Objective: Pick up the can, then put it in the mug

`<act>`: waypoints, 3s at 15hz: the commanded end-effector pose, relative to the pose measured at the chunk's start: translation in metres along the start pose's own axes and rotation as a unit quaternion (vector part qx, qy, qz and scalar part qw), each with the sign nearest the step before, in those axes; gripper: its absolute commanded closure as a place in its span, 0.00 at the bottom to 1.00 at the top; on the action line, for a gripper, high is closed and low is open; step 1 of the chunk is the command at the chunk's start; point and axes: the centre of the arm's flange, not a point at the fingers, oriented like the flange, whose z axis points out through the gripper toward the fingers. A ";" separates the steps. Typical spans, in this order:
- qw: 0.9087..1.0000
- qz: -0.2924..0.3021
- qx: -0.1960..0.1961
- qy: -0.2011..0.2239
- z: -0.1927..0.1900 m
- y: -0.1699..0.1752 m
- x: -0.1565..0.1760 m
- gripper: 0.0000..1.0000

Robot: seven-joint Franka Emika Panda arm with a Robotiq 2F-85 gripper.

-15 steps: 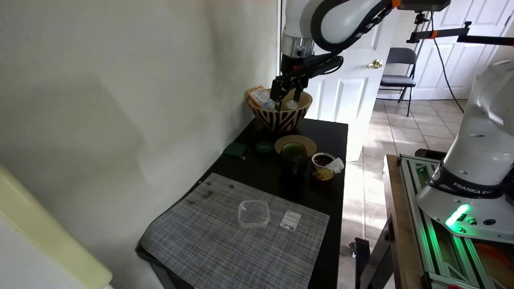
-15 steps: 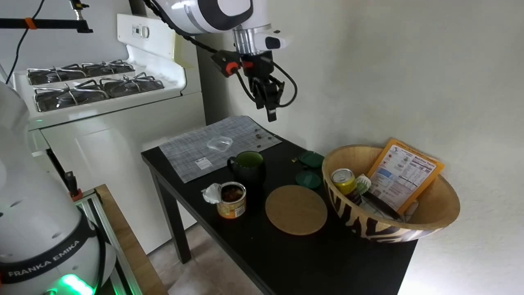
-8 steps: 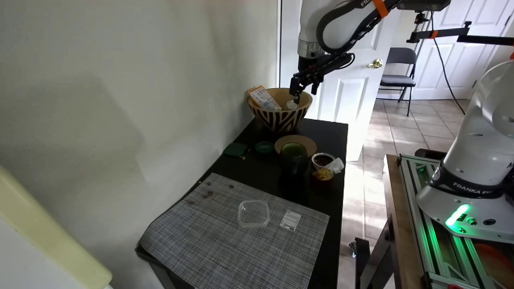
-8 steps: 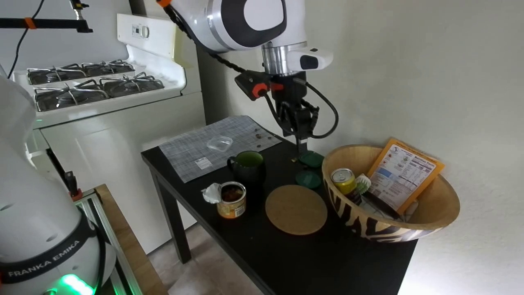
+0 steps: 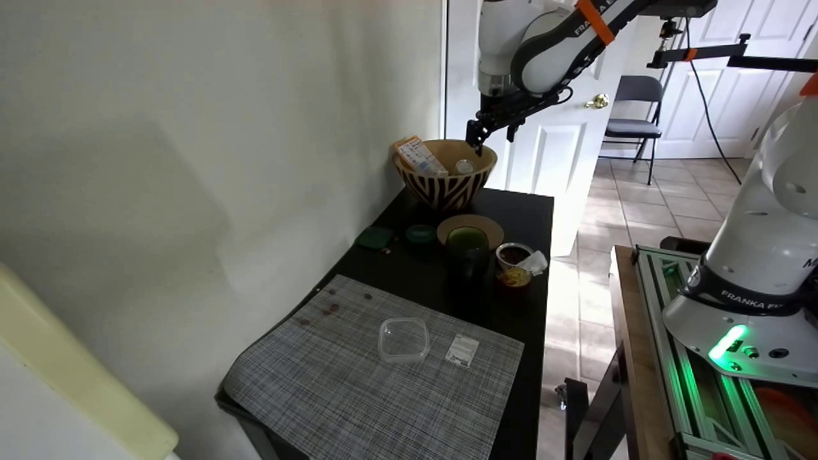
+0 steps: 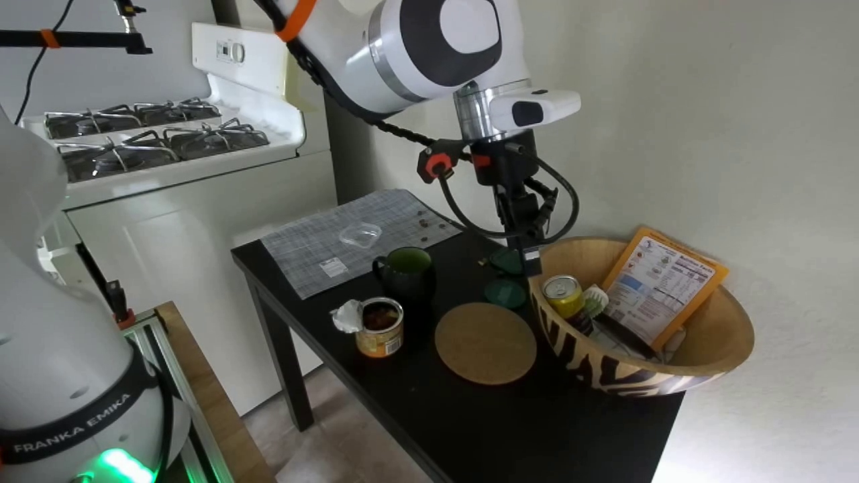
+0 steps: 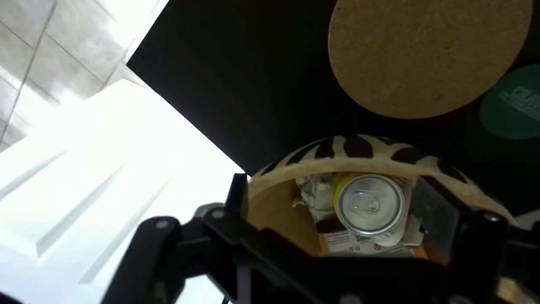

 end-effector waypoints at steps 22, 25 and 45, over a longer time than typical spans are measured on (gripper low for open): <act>0.990 0.091 0.093 0.059 0.081 -0.031 0.037 0.00; 0.991 0.093 0.082 0.054 0.088 -0.031 0.039 0.00; 0.990 0.094 0.090 0.058 0.044 -0.028 0.043 0.62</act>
